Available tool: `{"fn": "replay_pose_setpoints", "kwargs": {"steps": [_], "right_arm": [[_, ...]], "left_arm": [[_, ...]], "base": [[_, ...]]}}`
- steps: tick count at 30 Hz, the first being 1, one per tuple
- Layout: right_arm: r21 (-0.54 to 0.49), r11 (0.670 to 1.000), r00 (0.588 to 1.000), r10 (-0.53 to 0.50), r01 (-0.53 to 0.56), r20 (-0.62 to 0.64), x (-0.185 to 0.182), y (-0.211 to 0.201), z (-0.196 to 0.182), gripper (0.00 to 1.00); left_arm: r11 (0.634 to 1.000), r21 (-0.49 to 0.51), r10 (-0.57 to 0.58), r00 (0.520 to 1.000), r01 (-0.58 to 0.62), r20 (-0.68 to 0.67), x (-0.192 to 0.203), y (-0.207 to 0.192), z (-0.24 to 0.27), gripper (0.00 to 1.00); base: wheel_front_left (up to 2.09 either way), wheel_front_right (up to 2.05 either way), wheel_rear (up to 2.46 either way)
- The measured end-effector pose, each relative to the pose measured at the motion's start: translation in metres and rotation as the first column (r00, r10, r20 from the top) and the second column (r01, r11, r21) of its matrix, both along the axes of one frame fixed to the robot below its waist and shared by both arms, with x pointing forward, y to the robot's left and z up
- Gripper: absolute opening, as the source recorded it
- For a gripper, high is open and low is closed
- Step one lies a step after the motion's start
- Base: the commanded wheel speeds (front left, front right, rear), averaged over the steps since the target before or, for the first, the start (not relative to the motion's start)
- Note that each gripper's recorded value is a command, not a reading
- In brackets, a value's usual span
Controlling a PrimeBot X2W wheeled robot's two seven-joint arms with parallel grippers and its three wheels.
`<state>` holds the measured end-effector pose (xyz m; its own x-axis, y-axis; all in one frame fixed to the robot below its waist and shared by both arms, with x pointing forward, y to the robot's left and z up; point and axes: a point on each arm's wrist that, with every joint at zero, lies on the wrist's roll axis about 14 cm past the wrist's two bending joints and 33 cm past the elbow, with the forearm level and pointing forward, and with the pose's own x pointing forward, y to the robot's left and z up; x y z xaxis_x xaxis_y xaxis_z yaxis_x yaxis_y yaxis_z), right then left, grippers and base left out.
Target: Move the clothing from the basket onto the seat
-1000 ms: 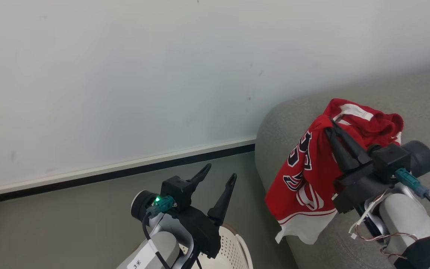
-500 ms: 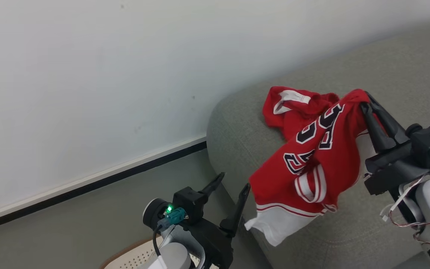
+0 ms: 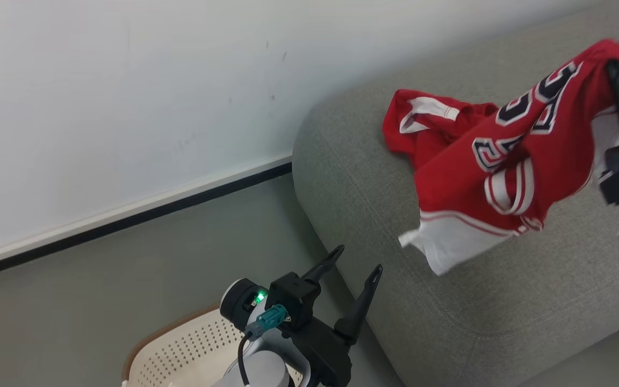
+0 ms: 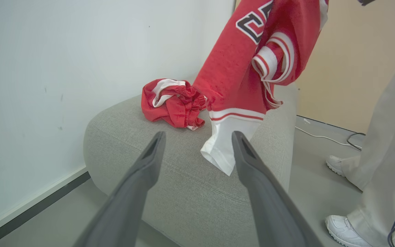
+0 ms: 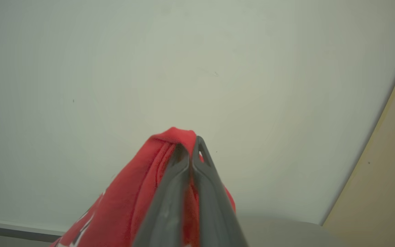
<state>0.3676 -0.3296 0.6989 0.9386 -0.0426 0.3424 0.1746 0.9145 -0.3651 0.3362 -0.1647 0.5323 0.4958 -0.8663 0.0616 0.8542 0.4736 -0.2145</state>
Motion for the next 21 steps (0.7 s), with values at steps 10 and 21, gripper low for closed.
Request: {"fn": "replay_pose_setpoints", "kwargs": {"steps": [10,21], "right_arm": [[-0.006,0.995,0.992,-0.1,0.101,0.082,0.056,-0.047,0.068,0.0],[0.0,0.986,0.986,-0.165,0.165,-0.003,0.139,-0.073,0.053,0.0]], "left_arm": [[0.997,0.006,0.073,0.997,-0.073,0.019,0.043,0.026,-0.009,1.0],[0.99,-0.001,0.144,0.989,-0.144,0.025,0.098,0.055,-0.023,1.0]], "base": [[0.0,0.0,0.0],[0.0,0.0,0.0]]}}
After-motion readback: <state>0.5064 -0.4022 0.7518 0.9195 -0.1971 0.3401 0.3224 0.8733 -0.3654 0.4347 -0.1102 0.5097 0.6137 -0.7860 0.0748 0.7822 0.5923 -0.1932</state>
